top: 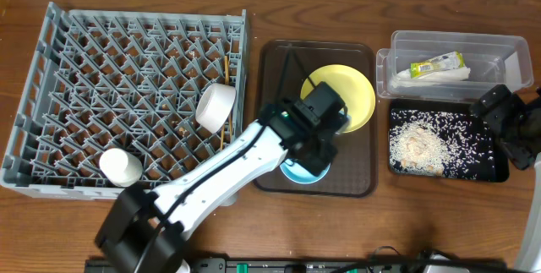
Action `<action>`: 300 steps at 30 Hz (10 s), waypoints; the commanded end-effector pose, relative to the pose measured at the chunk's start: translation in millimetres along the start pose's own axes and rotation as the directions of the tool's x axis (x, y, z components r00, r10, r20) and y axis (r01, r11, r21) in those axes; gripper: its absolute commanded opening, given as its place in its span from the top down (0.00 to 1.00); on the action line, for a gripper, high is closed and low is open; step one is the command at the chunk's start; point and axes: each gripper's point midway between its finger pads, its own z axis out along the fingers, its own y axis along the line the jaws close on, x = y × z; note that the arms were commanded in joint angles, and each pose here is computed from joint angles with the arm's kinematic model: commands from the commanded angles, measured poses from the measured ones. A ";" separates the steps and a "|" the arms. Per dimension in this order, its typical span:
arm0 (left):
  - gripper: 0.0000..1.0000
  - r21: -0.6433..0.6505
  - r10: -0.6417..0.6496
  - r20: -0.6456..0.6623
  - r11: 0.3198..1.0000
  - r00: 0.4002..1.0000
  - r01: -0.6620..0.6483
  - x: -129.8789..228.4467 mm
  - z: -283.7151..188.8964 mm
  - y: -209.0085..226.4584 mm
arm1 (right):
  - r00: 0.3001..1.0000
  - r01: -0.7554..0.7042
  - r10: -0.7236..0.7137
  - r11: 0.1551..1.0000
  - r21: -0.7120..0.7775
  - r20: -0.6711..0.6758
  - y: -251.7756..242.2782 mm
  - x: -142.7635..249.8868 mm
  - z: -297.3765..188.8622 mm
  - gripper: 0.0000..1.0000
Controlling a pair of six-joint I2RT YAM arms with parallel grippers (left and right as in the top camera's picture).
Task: Sort waste into correct bins and load items into the dishwasher
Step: 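Move the blue bowl into the dish rack and release it, then reach to the yellow plate and grip its edge with the left gripper, then lift the yellow plate and carry it over the dish rack, then lower the yellow plate upright into the rack slots and release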
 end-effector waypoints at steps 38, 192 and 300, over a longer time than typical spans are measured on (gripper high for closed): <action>0.93 -0.645 -0.063 0.481 0.650 0.875 0.401 -35.9 -145.8 158.0 | 1.000 0.000 0.000 1.000 -0.007 0.011 -0.4 -1.2 -3.9 0.01; 0.93 -0.523 -0.045 0.577 0.747 0.815 0.411 -63.1 -166.7 165.0 | 1.000 0.000 0.000 1.000 -0.007 0.011 -0.4 -1.2 -3.9 0.01; 0.93 -0.960 -0.109 0.176 0.200 0.978 0.195 31.1 -233.2 306.1 | 1.000 0.000 0.000 1.000 -0.007 0.011 -0.4 -1.1 -3.9 0.01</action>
